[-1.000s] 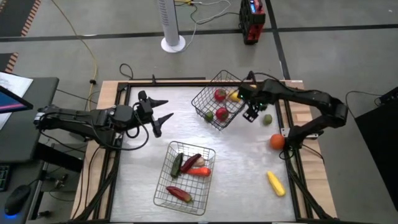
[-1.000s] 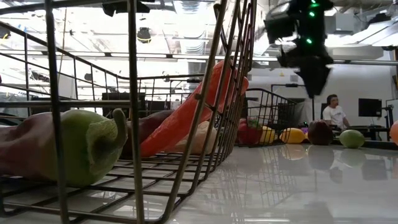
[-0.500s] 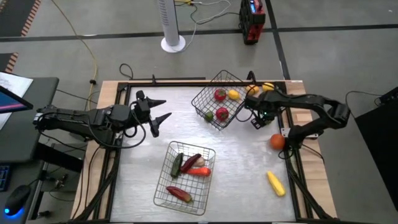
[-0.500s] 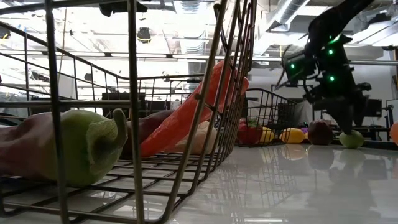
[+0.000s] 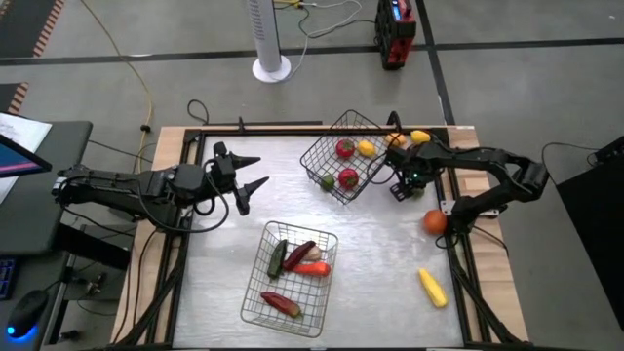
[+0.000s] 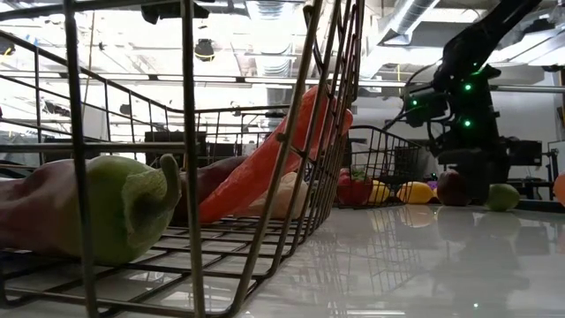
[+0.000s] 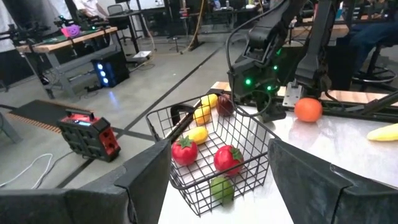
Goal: Sort produce into baskets
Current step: Put the green lime into the black wire basket
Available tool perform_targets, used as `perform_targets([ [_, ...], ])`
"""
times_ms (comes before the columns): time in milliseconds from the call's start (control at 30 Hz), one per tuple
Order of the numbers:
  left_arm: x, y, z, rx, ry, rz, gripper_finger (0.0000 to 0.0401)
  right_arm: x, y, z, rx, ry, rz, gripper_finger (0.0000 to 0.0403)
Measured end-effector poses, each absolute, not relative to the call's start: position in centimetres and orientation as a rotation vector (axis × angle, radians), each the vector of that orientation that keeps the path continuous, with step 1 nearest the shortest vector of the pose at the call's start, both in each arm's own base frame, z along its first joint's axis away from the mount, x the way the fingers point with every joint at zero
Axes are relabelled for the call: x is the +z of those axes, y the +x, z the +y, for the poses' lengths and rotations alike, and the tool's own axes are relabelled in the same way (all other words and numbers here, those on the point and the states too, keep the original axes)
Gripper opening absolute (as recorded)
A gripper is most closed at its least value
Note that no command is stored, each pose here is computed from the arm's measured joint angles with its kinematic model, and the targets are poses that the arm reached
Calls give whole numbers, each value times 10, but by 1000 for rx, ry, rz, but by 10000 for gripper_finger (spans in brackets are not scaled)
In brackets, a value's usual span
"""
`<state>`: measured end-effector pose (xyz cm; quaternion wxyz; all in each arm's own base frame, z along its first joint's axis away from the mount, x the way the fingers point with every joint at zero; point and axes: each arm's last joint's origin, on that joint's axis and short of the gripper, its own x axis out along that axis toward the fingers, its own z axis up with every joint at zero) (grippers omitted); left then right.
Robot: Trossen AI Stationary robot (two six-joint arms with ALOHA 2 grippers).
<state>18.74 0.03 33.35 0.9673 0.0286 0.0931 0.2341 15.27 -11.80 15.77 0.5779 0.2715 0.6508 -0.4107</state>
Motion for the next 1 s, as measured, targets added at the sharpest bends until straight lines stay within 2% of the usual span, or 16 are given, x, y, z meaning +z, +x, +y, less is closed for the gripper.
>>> perform_targets([
  [200,333,187,0,474,58,188,256,155,150,-117,-941,685,1532,211],
  [300,333,187,0,474,58,188,256,157,151,-114,-909,699,1550,192],
  [433,333,187,0,475,60,189,256,173,158,-110,-880,690,1594,197],
  [600,333,187,0,476,61,189,256,214,173,-110,-948,623,1588,211],
  [767,333,187,0,476,60,189,256,257,201,-110,-981,495,1386,208],
  [1000,333,187,0,476,58,188,256,280,241,-110,-800,299,1073,222],
])
